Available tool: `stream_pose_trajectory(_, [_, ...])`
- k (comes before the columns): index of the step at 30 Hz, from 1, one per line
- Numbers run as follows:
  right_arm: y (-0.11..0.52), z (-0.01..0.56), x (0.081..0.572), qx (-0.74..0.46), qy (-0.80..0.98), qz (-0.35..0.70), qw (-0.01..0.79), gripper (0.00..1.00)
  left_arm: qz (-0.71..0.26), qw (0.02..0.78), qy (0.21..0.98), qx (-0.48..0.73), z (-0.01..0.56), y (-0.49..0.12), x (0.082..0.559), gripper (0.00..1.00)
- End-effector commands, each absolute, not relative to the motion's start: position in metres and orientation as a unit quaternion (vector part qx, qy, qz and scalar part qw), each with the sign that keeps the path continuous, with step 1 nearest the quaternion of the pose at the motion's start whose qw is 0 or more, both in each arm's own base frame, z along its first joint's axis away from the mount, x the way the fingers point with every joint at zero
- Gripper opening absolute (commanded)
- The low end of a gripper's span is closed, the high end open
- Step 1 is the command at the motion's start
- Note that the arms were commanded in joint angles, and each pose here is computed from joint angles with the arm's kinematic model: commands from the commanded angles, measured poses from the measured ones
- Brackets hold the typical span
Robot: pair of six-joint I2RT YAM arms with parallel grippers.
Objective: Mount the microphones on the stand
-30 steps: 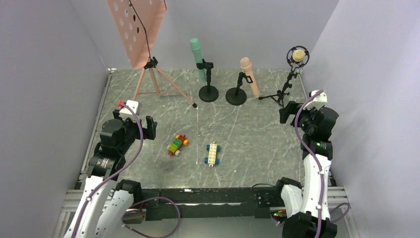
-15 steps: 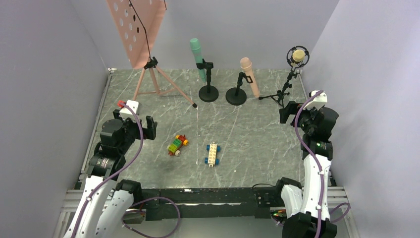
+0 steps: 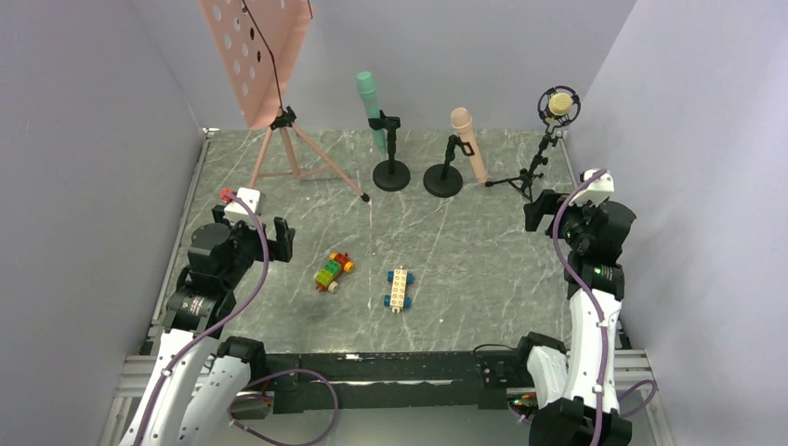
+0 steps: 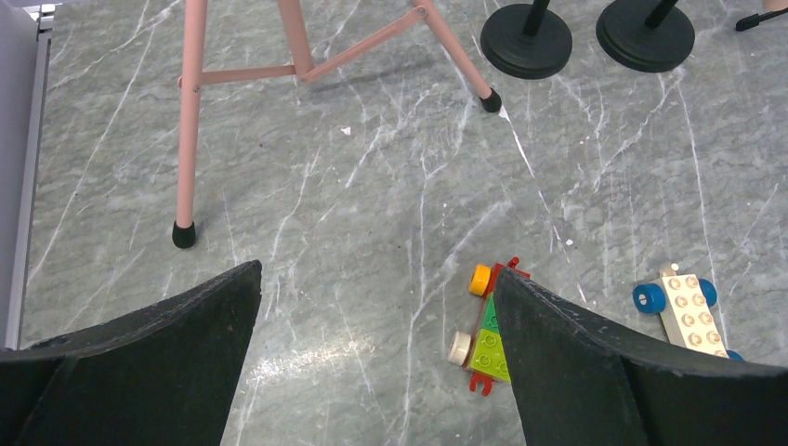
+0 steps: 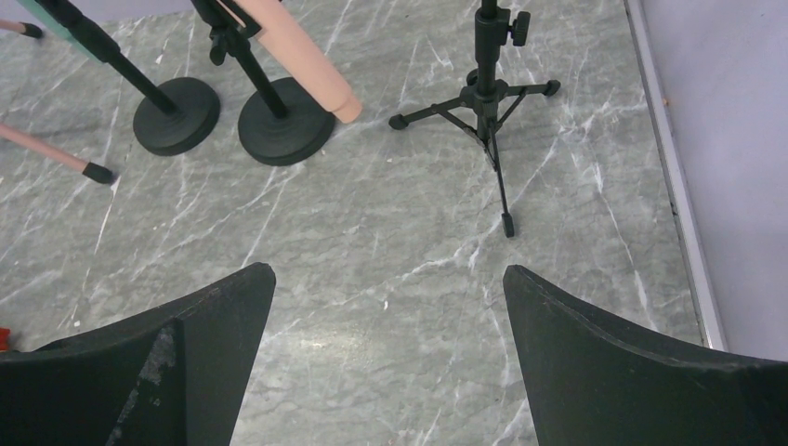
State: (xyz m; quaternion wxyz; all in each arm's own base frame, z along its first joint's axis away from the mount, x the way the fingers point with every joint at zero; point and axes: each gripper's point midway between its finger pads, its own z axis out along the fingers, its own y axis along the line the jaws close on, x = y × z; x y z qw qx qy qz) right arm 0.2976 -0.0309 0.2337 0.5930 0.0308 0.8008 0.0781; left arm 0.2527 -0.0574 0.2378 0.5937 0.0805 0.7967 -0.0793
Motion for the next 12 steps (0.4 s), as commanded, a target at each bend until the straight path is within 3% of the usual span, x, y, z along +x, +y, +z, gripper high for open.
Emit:
stream_pose_trajectory(1, [-0.0324, 0.2481, 0.2976, 0.025, 0.789, 0.07, 0.61, 1.0, -0.082, 0.608, 0.785, 0.083, 0.2478, -0.0583, 0.2551, 0.99])
stream_pose_trajectory(12, [-0.0322, 0.2454, 0.2971, 0.021, 0.79, 0.068, 0.609, 1.0, -0.083, 0.609, 0.784, 0.083, 0.2484, -0.0585, 0.2547, 0.99])
